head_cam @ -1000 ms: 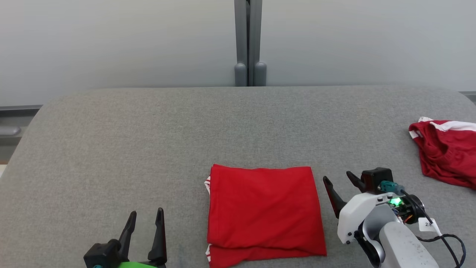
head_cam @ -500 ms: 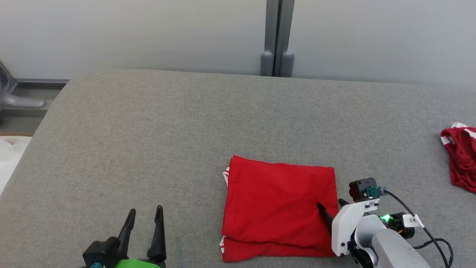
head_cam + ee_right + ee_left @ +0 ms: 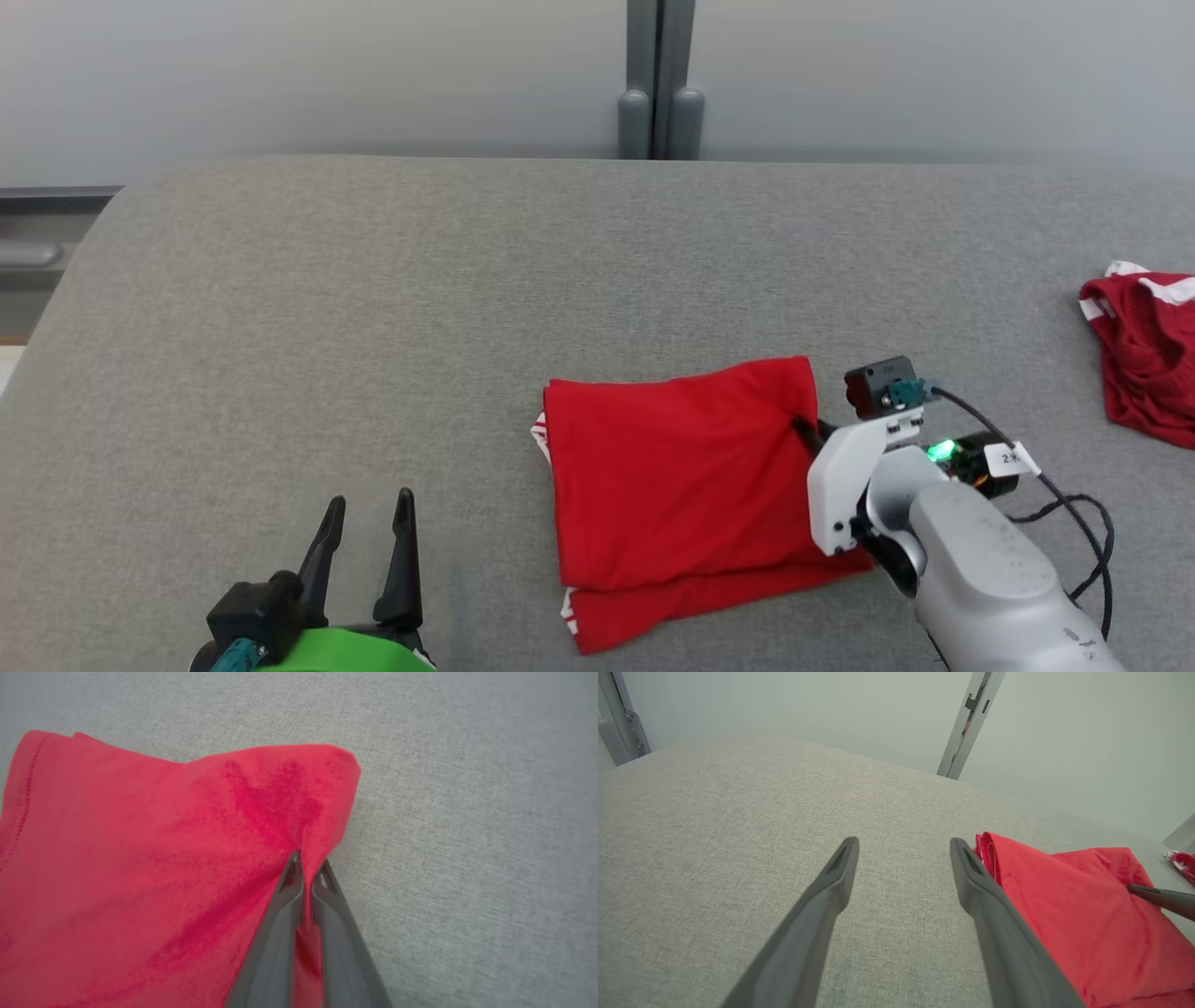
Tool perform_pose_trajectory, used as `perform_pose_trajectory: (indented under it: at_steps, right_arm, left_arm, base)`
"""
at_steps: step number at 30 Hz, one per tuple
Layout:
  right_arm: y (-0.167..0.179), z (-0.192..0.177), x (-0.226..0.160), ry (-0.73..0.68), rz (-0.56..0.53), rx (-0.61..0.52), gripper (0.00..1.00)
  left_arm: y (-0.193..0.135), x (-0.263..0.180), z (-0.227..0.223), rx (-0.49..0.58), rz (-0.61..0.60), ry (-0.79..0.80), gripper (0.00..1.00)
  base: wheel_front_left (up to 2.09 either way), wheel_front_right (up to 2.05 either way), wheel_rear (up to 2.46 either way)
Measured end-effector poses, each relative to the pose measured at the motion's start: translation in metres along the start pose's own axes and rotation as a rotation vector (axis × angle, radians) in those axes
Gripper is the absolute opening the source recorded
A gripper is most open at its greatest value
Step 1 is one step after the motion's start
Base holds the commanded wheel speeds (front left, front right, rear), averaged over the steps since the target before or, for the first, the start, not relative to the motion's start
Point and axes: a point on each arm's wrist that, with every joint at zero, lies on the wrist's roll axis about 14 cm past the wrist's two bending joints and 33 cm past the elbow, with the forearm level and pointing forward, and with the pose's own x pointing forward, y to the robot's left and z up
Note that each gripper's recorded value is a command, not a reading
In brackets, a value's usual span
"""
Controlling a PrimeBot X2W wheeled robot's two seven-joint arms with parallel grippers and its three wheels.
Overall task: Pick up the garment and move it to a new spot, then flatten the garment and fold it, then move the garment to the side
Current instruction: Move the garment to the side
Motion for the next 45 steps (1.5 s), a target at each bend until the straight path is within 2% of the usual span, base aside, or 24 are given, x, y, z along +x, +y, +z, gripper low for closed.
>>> perform_pose_trajectory:
  at_steps: [7,16,23,29,35,45]
  right_arm:
    - [-0.071,0.026,-0.021,-0.06,-0.167,-0.06,0.0]
    - [-0.165,0.037,-0.078,-0.093,-0.403,-0.076,0.0]
    - [-0.207,0.027,-0.116,-0.106,-0.535,-0.028,0.0]
    - [-0.225,0.012,-0.135,-0.087,-0.606,0.003,0.0]
    - [-0.231,0.007,-0.135,-0.078,-0.623,0.008,0.0]
    - [-0.245,0.075,-0.112,-0.143,-0.61,-0.099,0.0]
  left_arm:
    - [-0.034,0.025,-0.001,0.002,-0.113,0.007,1.0]
    - [-0.102,0.062,-0.015,0.016,-0.327,0.04,1.0]
    - [-0.146,0.083,-0.039,0.024,-0.461,0.096,1.0]
    - [-0.168,0.089,-0.065,0.013,-0.532,0.161,1.0]
    - [-0.173,0.092,-0.082,0.005,-0.557,0.202,1.0]
    - [-0.16,0.095,-0.081,0.013,-0.523,0.201,1.0]
  base:
    - [0.0,0.0,0.0]
    - [0.0,0.0,0.0]
    - [0.0,0.0,0.0]
    - [0.0,0.0,0.0]
    - [0.0,0.0,0.0]
    - [0.0,0.0,0.0]
